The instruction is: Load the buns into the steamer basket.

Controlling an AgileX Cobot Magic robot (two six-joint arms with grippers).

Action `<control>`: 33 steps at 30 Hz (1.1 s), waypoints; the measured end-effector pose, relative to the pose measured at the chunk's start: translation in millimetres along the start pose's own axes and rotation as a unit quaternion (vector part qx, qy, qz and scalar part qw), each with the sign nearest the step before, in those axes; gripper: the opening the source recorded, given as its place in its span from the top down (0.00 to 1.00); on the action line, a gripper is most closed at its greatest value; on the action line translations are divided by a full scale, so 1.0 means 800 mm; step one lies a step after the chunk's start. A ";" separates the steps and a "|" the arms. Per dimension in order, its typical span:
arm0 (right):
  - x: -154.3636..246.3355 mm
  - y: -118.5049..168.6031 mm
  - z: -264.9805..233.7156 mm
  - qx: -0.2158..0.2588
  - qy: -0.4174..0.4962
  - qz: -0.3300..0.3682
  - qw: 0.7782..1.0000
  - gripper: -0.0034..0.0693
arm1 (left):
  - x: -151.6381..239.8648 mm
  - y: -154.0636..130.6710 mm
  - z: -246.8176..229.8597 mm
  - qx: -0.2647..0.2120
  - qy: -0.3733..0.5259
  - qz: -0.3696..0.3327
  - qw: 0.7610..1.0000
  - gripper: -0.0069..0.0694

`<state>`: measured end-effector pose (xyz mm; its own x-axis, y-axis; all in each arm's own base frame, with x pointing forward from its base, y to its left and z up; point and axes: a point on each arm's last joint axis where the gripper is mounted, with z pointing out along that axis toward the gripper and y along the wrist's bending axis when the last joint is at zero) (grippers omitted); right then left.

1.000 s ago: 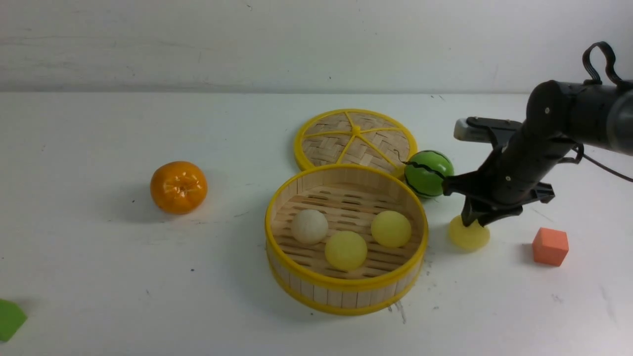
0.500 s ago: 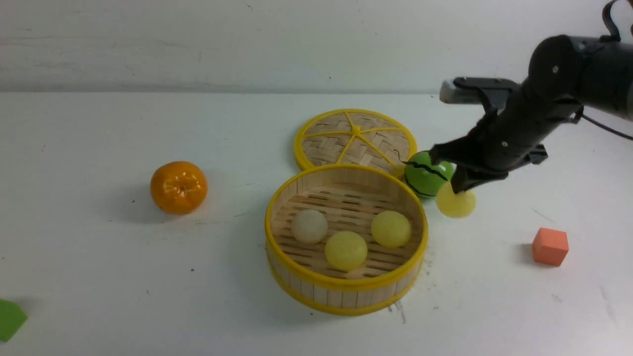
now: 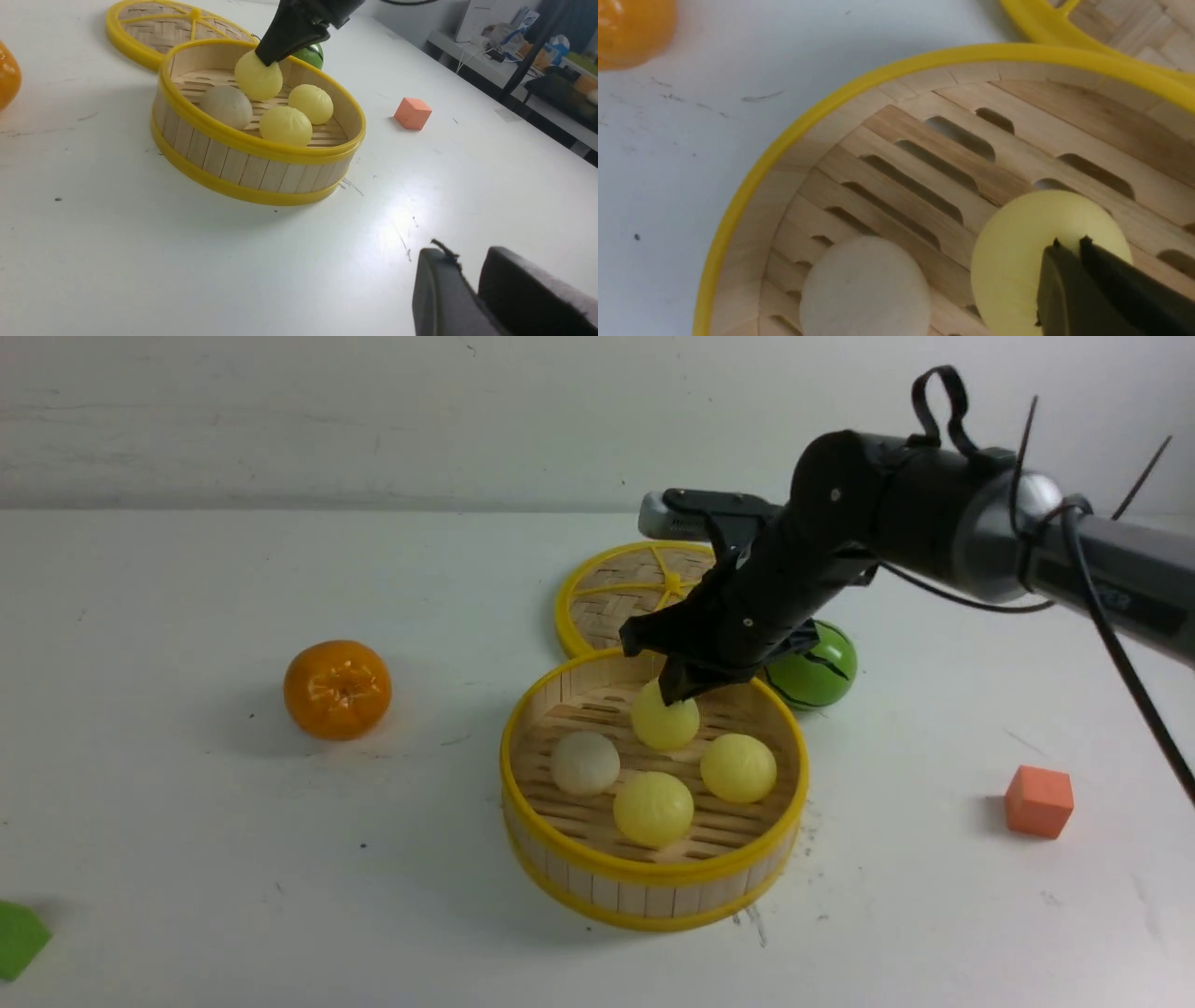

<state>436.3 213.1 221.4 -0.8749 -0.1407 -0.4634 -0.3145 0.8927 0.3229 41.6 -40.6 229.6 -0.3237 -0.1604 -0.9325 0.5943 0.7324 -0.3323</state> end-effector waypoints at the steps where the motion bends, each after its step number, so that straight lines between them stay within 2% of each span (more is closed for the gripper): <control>1: 0.001 -0.002 0.008 -0.001 0.002 0.006 1.000 0.92 | 0.000 0.000 0.000 0.000 0.000 0.000 1.000 0.74; 5: 0.001 -0.005 0.018 0.000 0.002 0.025 1.000 0.80 | 0.000 0.000 0.000 0.000 0.000 0.000 1.000 0.74; 6: 0.000 -0.004 0.017 -0.001 -0.001 0.029 1.000 0.73 | 0.000 0.000 0.000 0.000 0.000 0.000 1.000 0.74; 7: 0.000 -0.004 0.017 -0.001 -0.001 0.030 1.000 0.71 | 0.000 0.000 0.000 0.000 0.000 0.000 1.000 0.74; 8: -0.004 -0.002 0.012 -0.002 -0.005 0.033 0.999 0.60 | 0.000 0.000 0.000 0.000 0.000 0.000 1.000 0.74; 10: -0.008 0.002 0.000 -0.002 0.002 0.027 1.000 0.45 | 0.000 0.000 0.000 0.000 0.000 0.000 1.000 0.73; 11: -0.009 0.003 -0.003 -0.002 0.001 0.025 1.000 0.43 | 0.000 0.000 0.000 0.000 0.000 0.000 1.000 0.73; 12: -0.013 0.010 -0.028 -0.002 0.010 0.015 1.000 0.34 | 0.000 0.000 0.000 0.000 0.000 0.000 1.000 0.73; 15: -0.017 0.020 -0.071 0.003 0.017 -0.003 1.000 0.27 | 0.000 0.000 0.000 0.000 0.000 0.000 1.000 0.73; 17: -0.013 0.030 -0.134 0.027 0.022 -0.012 0.999 0.30 | 0.000 0.000 0.000 0.000 0.000 0.000 1.000 0.72; 19: -0.002 0.039 -0.181 0.048 0.017 -0.011 0.999 0.38 | 0.000 0.000 0.000 0.000 0.000 0.000 1.000 0.72; 22: 0.025 0.054 -0.232 0.071 0.006 -0.010 0.997 0.60 | 0.000 0.000 0.000 0.000 0.000 0.000 1.000 0.72; 27: 0.084 0.069 -0.265 0.093 0.022 -0.001 0.995 0.92 | 0.000 0.000 0.000 0.000 0.000 0.000 1.000 0.72; 29: 0.114 0.070 -0.277 0.100 0.029 0.005 0.995 0.97 | 0.000 0.000 0.000 0.000 0.000 0.000 1.000 0.71; 33: 0.150 0.069 -0.295 0.096 0.035 0.006 0.995 0.98 | 0.000 0.000 0.000 0.000 0.000 0.000 1.000 0.71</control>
<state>227.0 144.0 378.4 -0.9040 -0.1523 -0.3995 -0.2329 0.9590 0.1614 41.6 -40.6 229.6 -0.3237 -0.1604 -0.9325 0.5943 0.7324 -0.3323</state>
